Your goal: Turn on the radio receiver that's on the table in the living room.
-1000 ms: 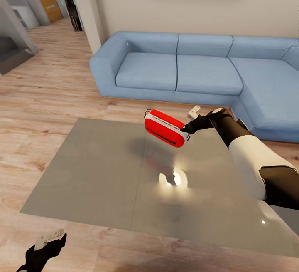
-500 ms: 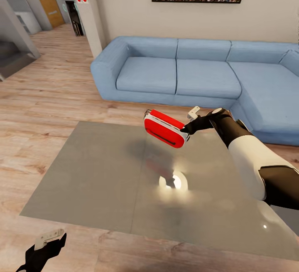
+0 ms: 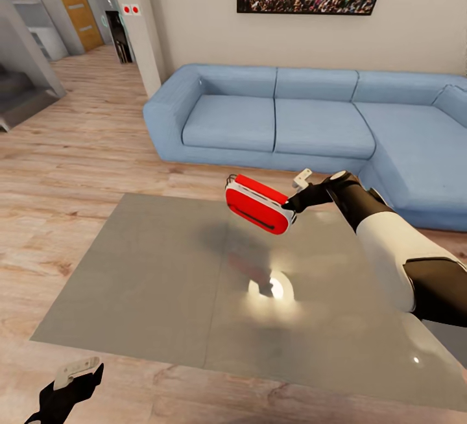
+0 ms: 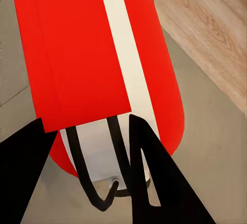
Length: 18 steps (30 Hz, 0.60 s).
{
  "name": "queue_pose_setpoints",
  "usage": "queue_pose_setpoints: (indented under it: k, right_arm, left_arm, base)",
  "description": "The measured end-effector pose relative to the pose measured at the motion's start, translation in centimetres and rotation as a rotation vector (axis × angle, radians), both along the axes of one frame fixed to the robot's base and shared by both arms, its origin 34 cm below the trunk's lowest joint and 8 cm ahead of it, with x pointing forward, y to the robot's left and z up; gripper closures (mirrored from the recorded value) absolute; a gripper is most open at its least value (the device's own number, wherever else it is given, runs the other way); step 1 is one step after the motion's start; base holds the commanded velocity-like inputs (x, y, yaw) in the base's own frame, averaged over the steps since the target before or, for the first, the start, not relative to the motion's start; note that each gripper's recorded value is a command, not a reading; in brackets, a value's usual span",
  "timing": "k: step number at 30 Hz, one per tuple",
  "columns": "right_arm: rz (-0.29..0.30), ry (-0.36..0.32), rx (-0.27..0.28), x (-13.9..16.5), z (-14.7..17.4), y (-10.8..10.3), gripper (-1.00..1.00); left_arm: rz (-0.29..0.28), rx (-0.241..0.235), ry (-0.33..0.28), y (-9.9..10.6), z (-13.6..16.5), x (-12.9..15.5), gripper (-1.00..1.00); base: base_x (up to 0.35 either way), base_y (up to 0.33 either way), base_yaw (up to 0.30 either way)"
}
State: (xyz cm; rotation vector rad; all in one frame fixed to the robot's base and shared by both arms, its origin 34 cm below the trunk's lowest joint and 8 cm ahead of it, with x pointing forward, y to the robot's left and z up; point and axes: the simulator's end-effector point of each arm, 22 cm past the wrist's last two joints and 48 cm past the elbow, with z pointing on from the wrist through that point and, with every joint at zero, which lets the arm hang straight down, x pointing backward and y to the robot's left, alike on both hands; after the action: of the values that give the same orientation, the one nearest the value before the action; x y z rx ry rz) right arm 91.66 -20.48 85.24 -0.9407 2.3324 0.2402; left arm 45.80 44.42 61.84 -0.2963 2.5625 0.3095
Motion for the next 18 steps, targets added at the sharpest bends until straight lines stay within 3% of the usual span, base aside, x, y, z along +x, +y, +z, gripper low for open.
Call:
queue_pose_setpoints:
  k: [18]
  right_arm:
    - [-0.015,0.067,-0.005,-2.0,-1.0,-1.0,1.00]
  left_arm:
    - [0.001,-0.008,-0.018,-0.3,1.2,0.5,-1.00]
  base:
    - [0.000,0.000,0.000]
